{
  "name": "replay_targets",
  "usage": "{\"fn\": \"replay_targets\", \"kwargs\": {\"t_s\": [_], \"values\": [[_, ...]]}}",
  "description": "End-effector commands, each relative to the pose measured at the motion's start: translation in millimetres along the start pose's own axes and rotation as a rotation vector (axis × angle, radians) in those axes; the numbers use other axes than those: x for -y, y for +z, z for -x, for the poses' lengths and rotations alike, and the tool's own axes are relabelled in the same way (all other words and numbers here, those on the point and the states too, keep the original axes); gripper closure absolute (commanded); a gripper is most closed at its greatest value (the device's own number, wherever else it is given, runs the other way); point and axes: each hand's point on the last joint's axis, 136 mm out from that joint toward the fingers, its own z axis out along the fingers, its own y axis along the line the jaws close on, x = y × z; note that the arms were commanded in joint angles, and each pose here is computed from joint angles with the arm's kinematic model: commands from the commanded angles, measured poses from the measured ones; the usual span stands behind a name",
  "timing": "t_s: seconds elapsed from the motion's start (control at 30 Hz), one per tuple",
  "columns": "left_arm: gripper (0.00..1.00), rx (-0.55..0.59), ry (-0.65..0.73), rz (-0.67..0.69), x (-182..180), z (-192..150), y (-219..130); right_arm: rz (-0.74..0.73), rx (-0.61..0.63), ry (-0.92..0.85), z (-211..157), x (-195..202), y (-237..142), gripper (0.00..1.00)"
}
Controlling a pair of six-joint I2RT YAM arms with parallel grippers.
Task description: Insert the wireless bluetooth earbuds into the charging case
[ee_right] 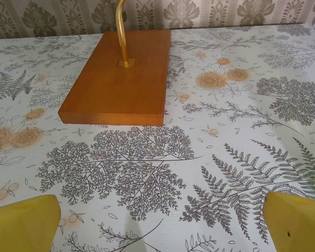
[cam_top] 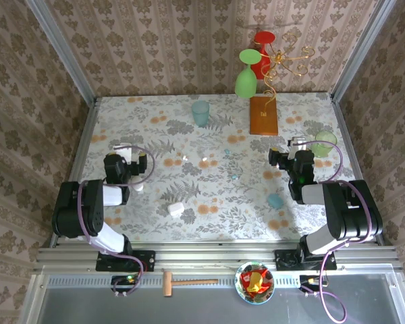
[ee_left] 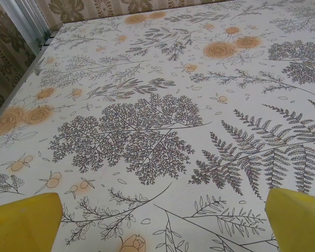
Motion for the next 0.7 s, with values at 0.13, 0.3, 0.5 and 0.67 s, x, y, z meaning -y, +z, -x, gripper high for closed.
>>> {"fn": "replay_targets", "kwargs": {"t_s": [0.13, 0.3, 0.5, 0.67], "values": [[0.0, 0.046, -0.008, -0.013, 2.8, 14.5, 1.2, 0.012, -0.005, -0.019, 1.3, -3.1, 3.7, 0.0], [0.0, 0.046, -0.009, -0.012, 2.6, 14.4, 1.3, 0.013, -0.004, -0.02, 1.7, -3.2, 3.8, 0.0], [0.0, 0.046, -0.01, -0.014, 2.7, 14.8, 1.3, 0.012, -0.005, -0.018, 1.6, -3.2, 3.9, 0.0], [0.0, 0.047, -0.01, -0.014, 2.6, 14.8, 1.2, 0.014, -0.005, -0.018, 1.6, -3.4, 3.9, 0.0]]}}
